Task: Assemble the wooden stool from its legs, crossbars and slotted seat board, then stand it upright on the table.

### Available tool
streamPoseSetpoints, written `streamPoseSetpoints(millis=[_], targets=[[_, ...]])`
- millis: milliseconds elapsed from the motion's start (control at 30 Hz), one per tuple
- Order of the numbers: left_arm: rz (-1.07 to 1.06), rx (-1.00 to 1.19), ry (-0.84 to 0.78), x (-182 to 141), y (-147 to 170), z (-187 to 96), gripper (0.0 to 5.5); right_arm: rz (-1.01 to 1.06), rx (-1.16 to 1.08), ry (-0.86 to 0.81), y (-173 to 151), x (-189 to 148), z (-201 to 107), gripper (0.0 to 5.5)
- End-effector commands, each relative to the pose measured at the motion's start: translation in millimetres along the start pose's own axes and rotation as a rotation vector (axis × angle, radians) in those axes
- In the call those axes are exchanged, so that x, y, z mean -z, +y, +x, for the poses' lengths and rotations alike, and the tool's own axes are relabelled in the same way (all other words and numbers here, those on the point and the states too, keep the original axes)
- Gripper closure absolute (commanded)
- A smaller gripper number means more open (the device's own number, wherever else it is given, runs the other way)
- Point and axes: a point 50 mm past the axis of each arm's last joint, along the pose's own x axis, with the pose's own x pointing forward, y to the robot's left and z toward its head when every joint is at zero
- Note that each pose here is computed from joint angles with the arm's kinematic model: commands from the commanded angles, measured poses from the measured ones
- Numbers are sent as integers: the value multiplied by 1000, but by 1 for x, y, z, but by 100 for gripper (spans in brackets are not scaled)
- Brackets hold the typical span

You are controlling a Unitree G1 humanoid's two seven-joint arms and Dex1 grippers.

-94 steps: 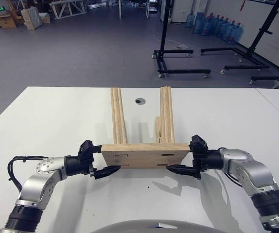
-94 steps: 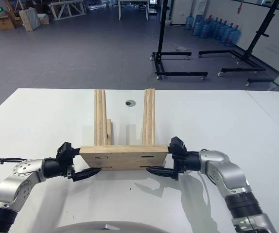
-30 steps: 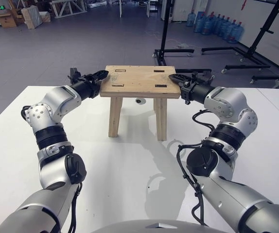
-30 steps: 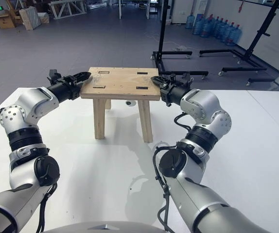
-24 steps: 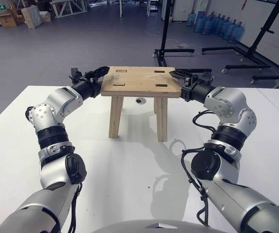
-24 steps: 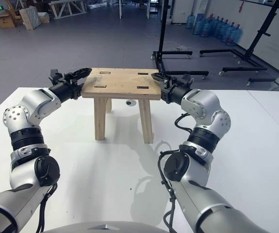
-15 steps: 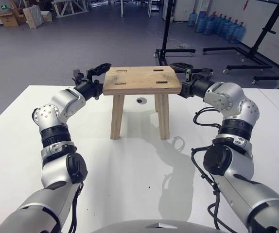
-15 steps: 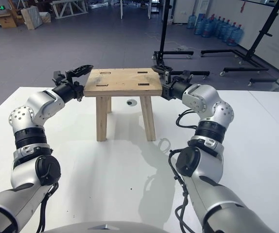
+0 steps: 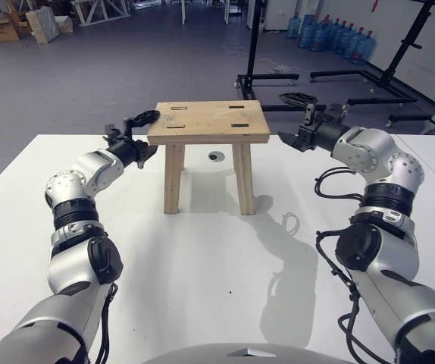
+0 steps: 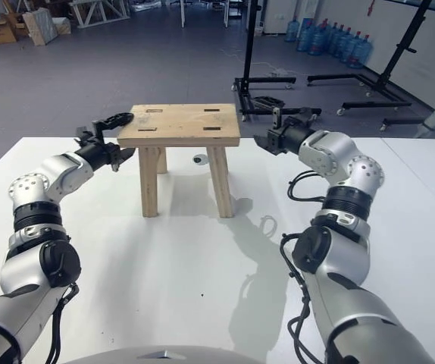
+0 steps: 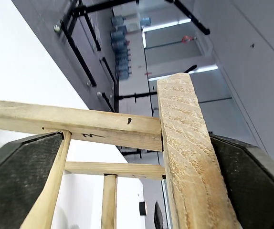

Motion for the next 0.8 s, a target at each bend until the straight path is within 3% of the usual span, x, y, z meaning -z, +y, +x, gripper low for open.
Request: streamPoseSetpoints(millis=[33, 200, 567, 800], targets=[[-24, -125, -94, -7, 41, -37, 13, 20, 138, -40, -54, 1, -22, 10], [20, -6, -86, 2, 13, -31, 13, 64, 213, -18, -101, 25, -29, 10], [36, 10, -31, 12, 9, -3, 13, -78, 152, 143, -114, 90, -24, 10], [50, 37, 45, 29, -1, 34, 13, -74, 115, 143, -117, 100, -22, 10]])
